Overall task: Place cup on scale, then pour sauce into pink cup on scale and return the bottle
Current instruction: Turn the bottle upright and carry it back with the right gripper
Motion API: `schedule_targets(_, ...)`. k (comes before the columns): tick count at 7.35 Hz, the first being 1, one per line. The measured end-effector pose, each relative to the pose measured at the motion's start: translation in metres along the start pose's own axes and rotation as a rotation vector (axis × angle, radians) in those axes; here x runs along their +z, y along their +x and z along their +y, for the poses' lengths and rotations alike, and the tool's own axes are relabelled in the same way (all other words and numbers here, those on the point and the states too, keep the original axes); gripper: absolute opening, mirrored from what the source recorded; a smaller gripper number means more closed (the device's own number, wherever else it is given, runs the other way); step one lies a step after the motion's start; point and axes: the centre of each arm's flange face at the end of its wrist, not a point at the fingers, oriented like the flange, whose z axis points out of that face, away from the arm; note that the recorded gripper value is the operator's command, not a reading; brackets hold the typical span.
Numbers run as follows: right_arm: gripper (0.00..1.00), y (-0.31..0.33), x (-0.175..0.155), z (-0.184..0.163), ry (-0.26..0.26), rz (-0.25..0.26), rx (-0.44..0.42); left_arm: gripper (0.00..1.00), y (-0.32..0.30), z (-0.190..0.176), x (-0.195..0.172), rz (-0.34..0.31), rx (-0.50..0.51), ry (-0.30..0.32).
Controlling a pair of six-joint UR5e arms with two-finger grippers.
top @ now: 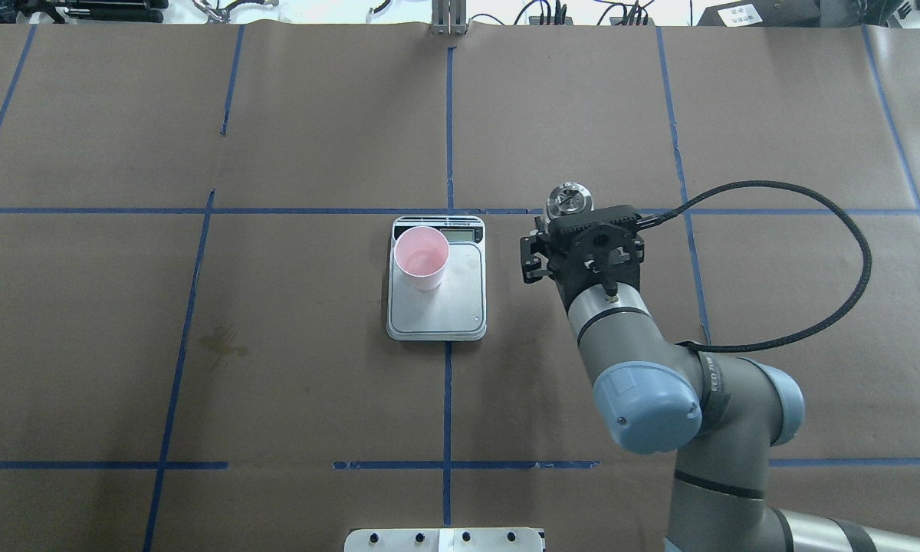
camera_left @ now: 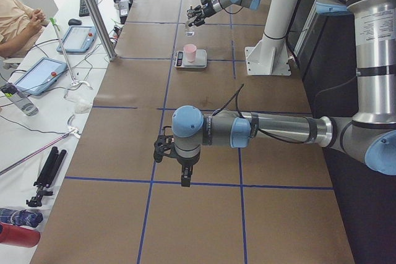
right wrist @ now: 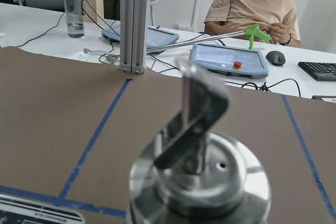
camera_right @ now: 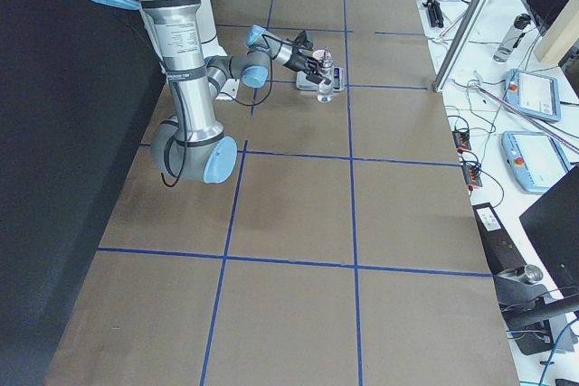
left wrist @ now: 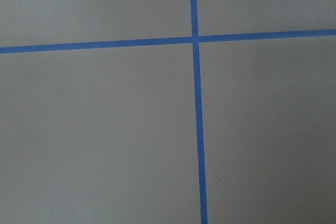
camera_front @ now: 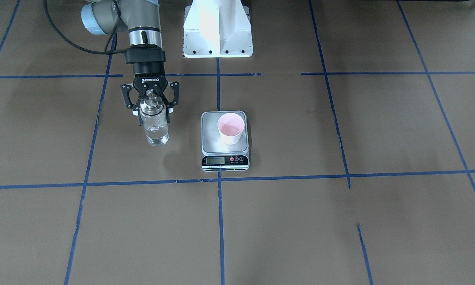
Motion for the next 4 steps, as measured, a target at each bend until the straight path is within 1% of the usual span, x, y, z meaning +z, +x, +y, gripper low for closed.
schedule_targets(1,0.0,0.024,0.006,0.005,-0.026,0.022,0.038,1.0,0.001,0.0,0.0,0.0,0.002,0.001)
schedule_targets(3,0.0,0.061,0.012,0.02,-0.083,0.058,0.152,1.0,0.002,-0.001,-0.002,0.0,0.006,0.006)
schedule_targets(4,0.0,0.079,0.01,0.027,-0.097,0.075,0.189,1.0,0.003,-0.001,-0.004,0.0,0.008,0.009)
